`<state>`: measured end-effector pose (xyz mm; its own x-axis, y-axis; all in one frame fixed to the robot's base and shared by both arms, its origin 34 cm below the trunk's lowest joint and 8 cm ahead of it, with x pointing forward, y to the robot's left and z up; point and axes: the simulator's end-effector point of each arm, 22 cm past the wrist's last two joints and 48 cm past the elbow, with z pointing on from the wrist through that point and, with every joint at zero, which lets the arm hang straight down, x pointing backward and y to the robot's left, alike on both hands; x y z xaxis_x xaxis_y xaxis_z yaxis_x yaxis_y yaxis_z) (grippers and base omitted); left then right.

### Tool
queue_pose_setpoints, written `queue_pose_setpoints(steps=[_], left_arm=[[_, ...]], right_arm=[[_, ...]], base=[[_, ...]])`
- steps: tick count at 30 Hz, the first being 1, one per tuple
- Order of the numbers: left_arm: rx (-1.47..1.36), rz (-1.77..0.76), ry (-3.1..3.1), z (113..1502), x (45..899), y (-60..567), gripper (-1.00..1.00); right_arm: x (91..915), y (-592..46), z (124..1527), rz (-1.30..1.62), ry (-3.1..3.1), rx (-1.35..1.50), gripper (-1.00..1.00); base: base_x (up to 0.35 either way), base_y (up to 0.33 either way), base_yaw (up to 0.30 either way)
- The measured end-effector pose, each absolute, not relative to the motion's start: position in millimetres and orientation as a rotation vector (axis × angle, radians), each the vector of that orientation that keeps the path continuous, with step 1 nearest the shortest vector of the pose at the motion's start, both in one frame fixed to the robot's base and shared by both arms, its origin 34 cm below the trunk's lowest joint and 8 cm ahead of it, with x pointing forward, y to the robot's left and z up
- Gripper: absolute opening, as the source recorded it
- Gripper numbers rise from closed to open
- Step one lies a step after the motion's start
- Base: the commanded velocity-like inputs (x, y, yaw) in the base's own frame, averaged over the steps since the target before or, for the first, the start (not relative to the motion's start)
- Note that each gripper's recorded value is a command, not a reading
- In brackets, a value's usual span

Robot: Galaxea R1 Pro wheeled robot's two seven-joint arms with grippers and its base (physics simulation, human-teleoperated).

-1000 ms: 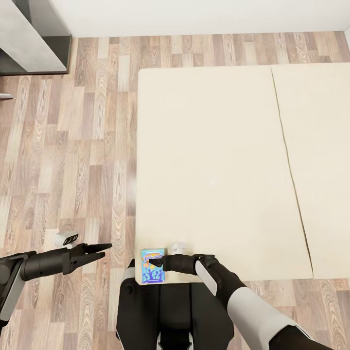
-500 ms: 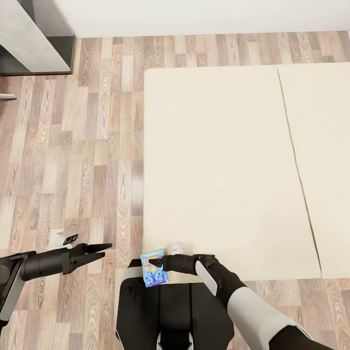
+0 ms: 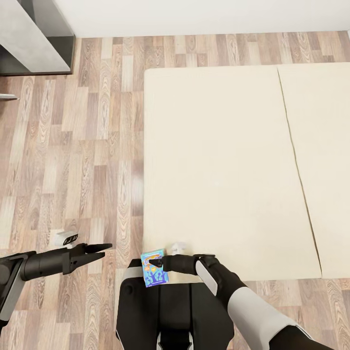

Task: Put all the toys in the child's room - the three board games (two on the bed and one on the table), the two jigsaw puzzles on the table, and the tennis ball on the table - inside the toy box on the table in the child's room.

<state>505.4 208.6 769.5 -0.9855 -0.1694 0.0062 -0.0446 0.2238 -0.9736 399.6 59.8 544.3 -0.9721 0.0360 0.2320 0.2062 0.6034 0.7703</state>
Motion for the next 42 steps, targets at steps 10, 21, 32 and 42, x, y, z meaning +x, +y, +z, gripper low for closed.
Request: queue_pose_setpoints(steps=[10,21,32,42], left_arm=[[-0.209,-1.885,2.377,769.5,505.4,208.6,1.0],[-0.208,-1.886,2.377,769.5,505.4,208.4,1.0],[-0.209,-1.885,2.377,769.5,505.3,208.6,1.0],[-0.209,-1.885,2.377,769.5,505.5,208.6,1.0]], right_arm=[[399.7,58.3,543.5,-1.299,-2.638,-0.204,1.0],[400.0,58.5,543.8,-1.301,-2.638,-0.203,1.0],[400.3,59.2,544.2,-1.303,-2.637,-0.204,1.0],[400.4,59.1,544.1,-1.303,-2.637,-0.206,1.0]], base=[[0.0,0.0,0.0],[0.0,0.0,0.0],[0.0,0.052,0.0],[0.0,0.006,0.0]])
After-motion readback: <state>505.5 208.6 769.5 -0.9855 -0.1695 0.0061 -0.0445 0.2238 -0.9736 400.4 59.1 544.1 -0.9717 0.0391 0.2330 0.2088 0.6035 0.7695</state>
